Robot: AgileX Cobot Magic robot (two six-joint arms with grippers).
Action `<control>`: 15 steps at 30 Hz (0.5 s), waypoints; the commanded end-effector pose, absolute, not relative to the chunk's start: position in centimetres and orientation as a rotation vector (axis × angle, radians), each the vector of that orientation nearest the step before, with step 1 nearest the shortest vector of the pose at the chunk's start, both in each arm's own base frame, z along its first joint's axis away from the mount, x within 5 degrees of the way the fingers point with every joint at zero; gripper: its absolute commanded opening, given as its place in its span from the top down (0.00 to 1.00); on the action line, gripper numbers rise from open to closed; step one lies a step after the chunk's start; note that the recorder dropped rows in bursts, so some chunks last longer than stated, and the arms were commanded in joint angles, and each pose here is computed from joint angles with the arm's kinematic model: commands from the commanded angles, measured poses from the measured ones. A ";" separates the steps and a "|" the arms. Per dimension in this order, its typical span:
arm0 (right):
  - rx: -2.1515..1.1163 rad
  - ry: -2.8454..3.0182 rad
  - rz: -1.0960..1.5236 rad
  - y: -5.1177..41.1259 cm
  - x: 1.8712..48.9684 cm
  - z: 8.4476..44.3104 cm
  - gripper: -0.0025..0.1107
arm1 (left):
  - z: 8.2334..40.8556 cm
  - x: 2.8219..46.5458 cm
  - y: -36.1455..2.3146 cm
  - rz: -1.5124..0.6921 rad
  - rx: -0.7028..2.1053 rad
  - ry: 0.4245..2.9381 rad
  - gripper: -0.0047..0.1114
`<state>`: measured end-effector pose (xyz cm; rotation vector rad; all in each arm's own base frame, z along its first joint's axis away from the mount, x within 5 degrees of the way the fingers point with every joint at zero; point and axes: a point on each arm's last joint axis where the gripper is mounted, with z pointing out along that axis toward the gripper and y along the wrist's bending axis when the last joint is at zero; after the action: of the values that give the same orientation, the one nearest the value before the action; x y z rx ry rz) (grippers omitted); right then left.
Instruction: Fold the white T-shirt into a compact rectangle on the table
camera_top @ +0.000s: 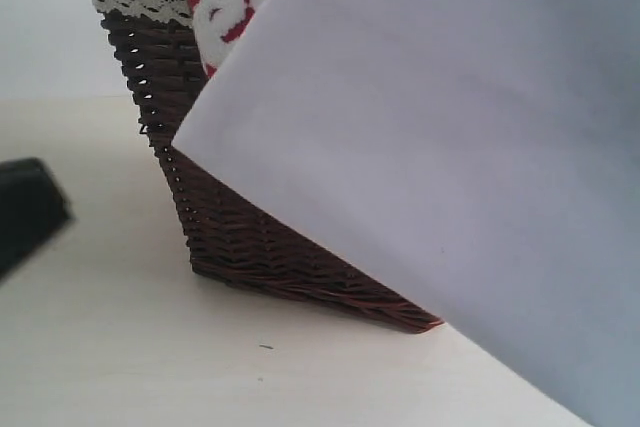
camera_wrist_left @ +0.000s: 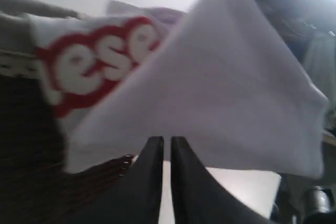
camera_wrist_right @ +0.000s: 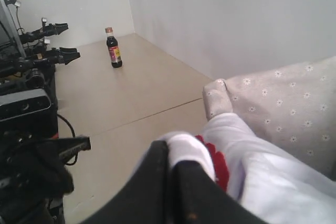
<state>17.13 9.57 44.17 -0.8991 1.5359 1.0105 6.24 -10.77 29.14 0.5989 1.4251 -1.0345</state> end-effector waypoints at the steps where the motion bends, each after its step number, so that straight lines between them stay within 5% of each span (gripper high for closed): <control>1: -0.877 1.558 1.017 10.0 17.8 42.7 0.98 | 30.0 6.0 -16.5 -1.053 0.809 1.289 0.70; 6: -0.861 1.588 0.986 10.1 18.6 41.1 0.98 | 29.5 7.7 -22.7 -0.947 0.989 1.405 0.46; 15: -0.780 1.670 0.898 9.6 19.7 37.8 0.98 | 29.4 9.7 -27.1 -0.845 1.077 1.379 0.46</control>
<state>19.22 9.77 38.40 -0.8211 1.6579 0.9319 9.10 -26.71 28.50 1.1016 1.4152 -0.8692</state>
